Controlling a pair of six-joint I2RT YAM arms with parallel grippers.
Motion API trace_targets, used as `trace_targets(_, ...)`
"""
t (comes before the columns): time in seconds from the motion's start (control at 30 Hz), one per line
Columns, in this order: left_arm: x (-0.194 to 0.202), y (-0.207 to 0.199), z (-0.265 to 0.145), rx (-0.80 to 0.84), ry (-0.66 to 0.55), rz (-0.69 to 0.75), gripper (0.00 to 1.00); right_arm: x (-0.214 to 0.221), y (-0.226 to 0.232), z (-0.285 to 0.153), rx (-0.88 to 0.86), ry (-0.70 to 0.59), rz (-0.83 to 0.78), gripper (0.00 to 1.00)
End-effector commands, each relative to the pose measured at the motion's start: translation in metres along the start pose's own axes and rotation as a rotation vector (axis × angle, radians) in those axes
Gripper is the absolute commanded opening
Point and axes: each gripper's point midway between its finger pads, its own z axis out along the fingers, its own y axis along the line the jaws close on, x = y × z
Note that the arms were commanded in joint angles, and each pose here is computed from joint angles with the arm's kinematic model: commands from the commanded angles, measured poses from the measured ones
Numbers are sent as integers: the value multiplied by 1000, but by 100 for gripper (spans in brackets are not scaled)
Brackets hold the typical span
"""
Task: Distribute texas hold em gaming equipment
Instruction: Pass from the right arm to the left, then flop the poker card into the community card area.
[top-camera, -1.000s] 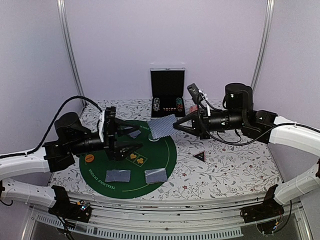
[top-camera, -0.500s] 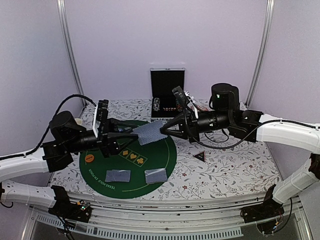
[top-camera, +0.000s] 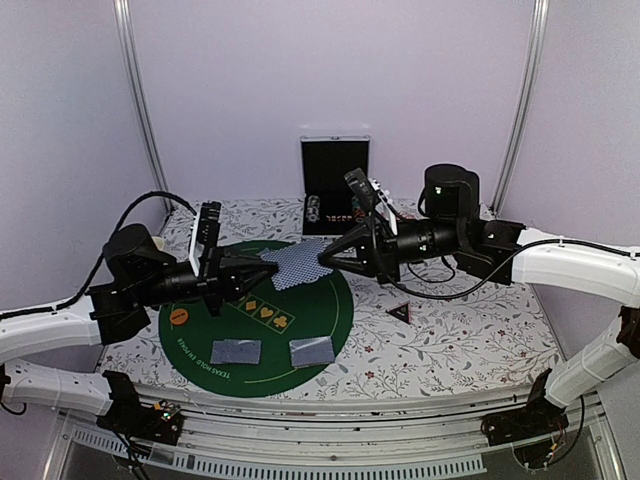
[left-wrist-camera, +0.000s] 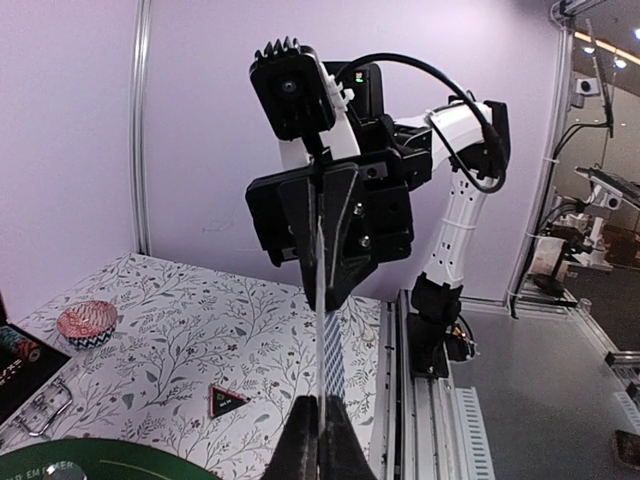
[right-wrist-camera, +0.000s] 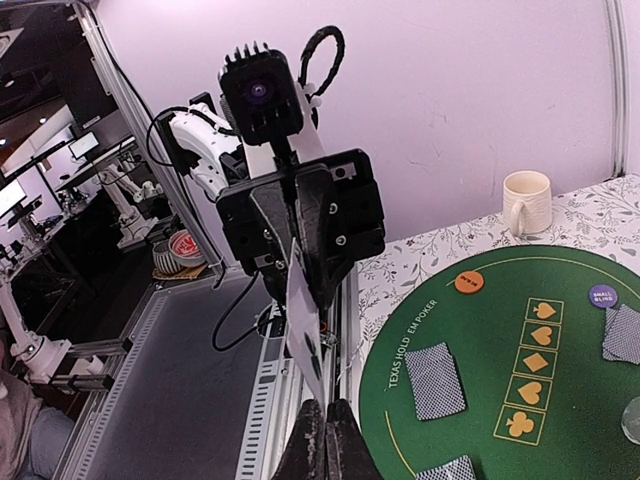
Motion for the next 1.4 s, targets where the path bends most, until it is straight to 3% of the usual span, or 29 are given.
trace_targets(0.0, -6, 7, -2, -38, -2, 41, 0, -13, 4, 2, -1, -28, -31, 4)
trace_targets(0.13, -2, 51, -11, -310, 135, 123, 0, -12, -25, -8, 183, -27, -10, 64)
trace_targets(0.23, 13, 114, -41, -668, 386, 304, 0, -8, -40, -22, 288, -23, 0, 98)
trace_targets(0.33, 49, 156, -79, -867, 742, 522, 0, -3, -41, -32, 311, -25, -4, 99)
trace_targets(0.4, 76, 173, -101, -884, 962, 645, 0, 3, -40, -36, 314, -18, -7, 99)
trace_targets(0.47, 94, 189, -119, -872, 1078, 676, 0, 7, -37, -39, 308, -13, -17, 99)
trace_targets(0.57, 101, 209, -137, -827, 1096, 660, 0, 12, -31, -42, 287, -4, -51, 99)
trace_targets(0.7, 110, 224, -149, -667, 1094, 759, 0, 19, -24, -44, 251, 13, -94, 99)
trace_targets(0.83, 122, 256, -187, -659, 1139, 755, 0, 25, -19, -47, 231, 25, -126, 99)
trace_targets(1.17, 167, 292, -186, -590, 1133, 777, 0, 40, -26, -59, 243, 51, -176, 99)
trace_targets(1.37, 220, 280, -197, -432, 1239, 758, 0, 44, -31, -60, 246, 62, -168, 99)
